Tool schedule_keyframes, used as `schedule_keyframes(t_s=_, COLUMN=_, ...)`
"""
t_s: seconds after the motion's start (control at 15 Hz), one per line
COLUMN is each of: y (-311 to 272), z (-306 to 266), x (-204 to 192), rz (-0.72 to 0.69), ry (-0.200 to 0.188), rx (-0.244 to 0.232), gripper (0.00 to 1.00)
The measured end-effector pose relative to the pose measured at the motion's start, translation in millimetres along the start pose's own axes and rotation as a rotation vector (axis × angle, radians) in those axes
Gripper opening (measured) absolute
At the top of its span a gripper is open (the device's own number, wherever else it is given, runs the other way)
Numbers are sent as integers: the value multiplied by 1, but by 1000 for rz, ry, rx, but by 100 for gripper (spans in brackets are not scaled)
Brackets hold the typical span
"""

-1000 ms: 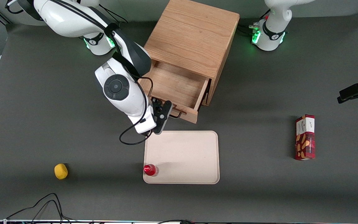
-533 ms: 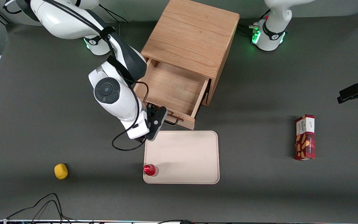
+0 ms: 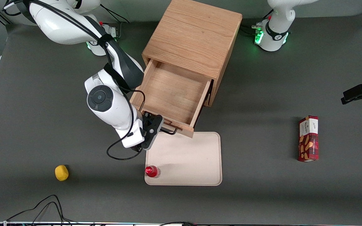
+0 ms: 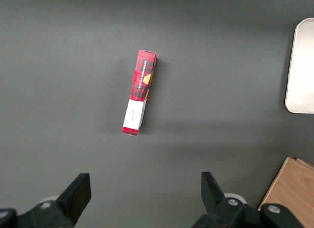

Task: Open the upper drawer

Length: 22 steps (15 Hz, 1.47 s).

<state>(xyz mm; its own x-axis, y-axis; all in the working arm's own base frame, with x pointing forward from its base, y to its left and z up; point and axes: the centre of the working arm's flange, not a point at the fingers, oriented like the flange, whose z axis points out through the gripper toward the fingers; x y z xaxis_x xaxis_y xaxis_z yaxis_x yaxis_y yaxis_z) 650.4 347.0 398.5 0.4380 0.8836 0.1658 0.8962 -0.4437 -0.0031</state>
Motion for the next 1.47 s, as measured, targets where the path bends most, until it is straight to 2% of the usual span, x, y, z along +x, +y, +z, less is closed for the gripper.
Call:
schedule_keyframes(t_s=0.67, y=4, z=-5, x=3, rz=2, ry=19, rx=-10, gripper=100)
schedule_keyframes(t_s=0.8, y=5, z=-24, x=7, rz=1, ry=44, rx=-32, gripper=100)
schedule_keyframes(t_s=1.0, y=9, z=-77, x=9, rz=5, ry=103, rx=-92, gripper=100)
schedule_keyframes(t_s=1.2, y=11, z=-122, x=3, rz=14, ry=138, rx=-141, gripper=100)
schedule_keyframes(t_s=1.27, y=16, z=-137, x=-5, rz=38, ry=150, rx=-146, gripper=100)
schedule_keyframes(t_s=1.33, y=24, z=-152, x=-18, rz=79, ry=165, rx=-132, gripper=100)
schedule_keyframes(t_s=1.47, y=46, z=-186, x=-60, rz=176, ry=175, rx=-113, gripper=100)
